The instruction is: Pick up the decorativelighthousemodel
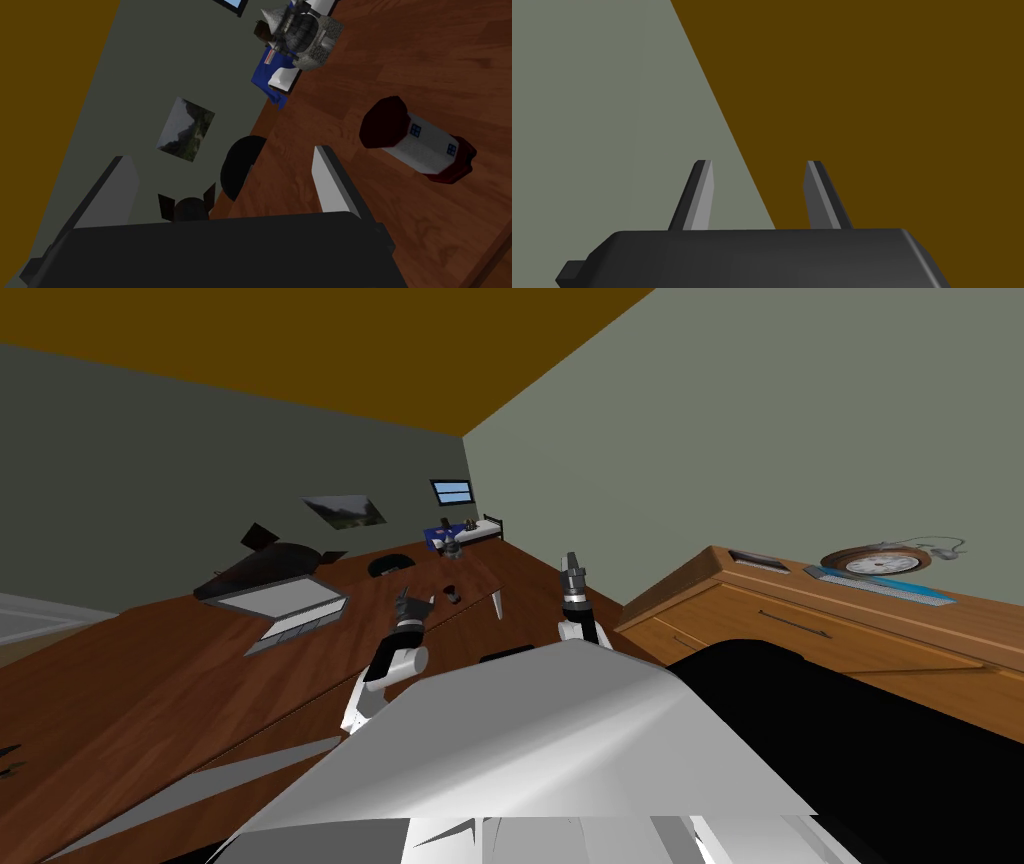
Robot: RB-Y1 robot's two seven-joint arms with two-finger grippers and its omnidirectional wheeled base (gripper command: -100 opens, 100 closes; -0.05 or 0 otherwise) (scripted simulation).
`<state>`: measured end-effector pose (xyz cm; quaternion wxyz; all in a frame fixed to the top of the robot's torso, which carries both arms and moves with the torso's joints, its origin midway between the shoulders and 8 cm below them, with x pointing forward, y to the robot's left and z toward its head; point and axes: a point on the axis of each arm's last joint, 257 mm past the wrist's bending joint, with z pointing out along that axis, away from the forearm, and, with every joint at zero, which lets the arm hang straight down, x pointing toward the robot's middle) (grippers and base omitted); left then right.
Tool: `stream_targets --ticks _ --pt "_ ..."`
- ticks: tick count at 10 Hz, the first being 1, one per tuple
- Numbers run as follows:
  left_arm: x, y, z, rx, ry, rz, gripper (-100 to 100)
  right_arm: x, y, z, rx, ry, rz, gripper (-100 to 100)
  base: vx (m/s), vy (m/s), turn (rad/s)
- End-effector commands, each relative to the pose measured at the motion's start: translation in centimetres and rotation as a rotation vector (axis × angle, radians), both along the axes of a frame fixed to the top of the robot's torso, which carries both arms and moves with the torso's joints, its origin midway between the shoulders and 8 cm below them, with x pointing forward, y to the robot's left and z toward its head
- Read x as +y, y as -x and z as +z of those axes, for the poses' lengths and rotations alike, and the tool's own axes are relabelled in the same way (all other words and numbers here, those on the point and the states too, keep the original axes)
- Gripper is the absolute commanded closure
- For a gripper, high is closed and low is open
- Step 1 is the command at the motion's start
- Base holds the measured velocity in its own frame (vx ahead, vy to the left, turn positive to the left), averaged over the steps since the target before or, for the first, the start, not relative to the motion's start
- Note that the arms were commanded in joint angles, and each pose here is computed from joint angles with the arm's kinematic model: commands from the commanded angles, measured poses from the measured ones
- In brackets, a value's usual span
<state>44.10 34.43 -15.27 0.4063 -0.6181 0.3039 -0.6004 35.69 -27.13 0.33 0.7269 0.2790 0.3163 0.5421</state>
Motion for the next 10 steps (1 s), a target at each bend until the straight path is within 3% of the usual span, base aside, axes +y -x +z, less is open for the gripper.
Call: stream_targets --ticks 1,2,3,4,7,10 --pt "0.5 -0.4 -1.9 0.051 0.074 0.005 -100 0.0 0.0 0.0 0.000 0.000 0.000 0 -0.007 0.021 0.026" --pt "0.6 -0.3 -2.2 0.064 0.076 0.005 -100 0.0 0.0 0.0 0.000 0.000 0.000 0 -0.005 0.016 0.014" --pt "0.9 -0.5 -3.5 0.097 0.137 0.010 -100 0.0 0.0 0.0 0.000 0.000 0.000 0 -0.006 0.022 0.014" --pt "0.9 -0.5 -4.0 0.115 0.140 0.011 -100 0.0 0.0 0.0 0.000 0.000 0.000 0 -0.004 0.021 0.009" --pt "1.5 -0.5 -7.1 0.204 0.262 0.024 -100 0.0 0.0 0.0 0.000 0.000 0.000 0 0.008 0.025 0.002" --pt "1.7 -0.3 -9.2 0.270 0.323 0.035 -100 0.0 0.0 0.0 0.000 0.000 0.000 0 0.013 0.026 -0.011"
